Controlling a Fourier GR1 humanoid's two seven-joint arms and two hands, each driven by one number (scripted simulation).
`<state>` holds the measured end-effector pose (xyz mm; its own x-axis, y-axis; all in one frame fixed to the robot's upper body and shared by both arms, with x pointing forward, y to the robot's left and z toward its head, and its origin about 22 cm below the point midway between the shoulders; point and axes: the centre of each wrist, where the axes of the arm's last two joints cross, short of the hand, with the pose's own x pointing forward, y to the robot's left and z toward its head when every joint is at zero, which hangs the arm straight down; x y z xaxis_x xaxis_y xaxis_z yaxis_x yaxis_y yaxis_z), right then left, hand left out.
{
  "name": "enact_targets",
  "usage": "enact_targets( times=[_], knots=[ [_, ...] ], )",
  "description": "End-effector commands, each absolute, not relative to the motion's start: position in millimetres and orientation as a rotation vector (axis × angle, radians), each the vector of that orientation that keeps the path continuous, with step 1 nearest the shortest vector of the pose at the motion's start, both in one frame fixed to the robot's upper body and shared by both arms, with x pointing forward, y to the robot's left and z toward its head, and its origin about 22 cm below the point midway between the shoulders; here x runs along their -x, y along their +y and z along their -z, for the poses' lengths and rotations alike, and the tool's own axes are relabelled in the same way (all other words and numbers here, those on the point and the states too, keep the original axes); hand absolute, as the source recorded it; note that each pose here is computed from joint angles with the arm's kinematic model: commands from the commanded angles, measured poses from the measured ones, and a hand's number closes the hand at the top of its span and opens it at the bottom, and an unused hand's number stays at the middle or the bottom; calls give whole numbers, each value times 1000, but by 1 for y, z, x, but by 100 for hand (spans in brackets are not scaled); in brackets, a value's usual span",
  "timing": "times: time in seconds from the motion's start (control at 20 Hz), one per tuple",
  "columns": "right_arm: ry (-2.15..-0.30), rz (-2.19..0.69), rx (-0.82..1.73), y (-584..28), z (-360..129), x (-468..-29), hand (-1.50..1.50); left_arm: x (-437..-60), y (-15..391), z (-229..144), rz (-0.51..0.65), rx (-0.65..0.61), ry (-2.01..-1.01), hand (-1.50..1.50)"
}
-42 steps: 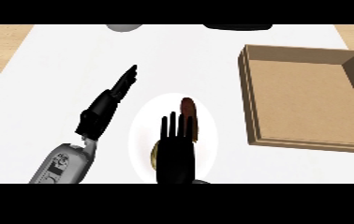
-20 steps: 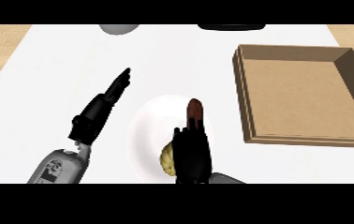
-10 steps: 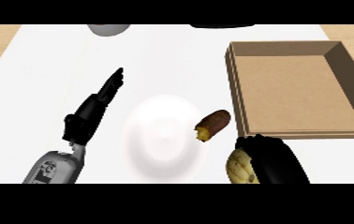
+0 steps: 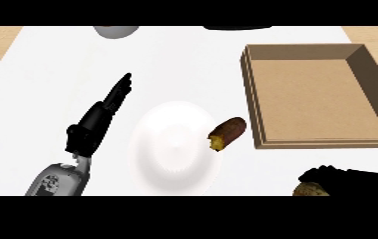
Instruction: Pick the squash from the plate and place it in the cardboard box
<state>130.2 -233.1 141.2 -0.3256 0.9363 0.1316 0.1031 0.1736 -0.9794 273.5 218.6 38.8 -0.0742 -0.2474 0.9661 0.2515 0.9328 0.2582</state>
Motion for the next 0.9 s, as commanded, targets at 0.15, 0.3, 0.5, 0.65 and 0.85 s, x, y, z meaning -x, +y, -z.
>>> enact_targets(
  times=[0.15, 0.3, 0.5, 0.65, 0.85],
  knots=[
    [-1791, -1057, 943, -223, -201, -101, 150, -268, 222, -39, 415, -14, -1592, 0],
    [-1781, -976, 902, -225, -198, -104, 150, -268, 220, -41, 414, -20, -1598, 0],
    [-1758, -911, 991, -233, -205, -115, 150, -271, 224, -39, 411, -20, -1577, 0],
    [-1739, -894, 1029, -234, -210, -119, 150, -277, 221, -43, 414, 8, -1586, 0],
    [-1724, -812, 1073, -243, -210, -138, 150, -286, 223, -45, 409, 1, -1577, 0]
  ],
)
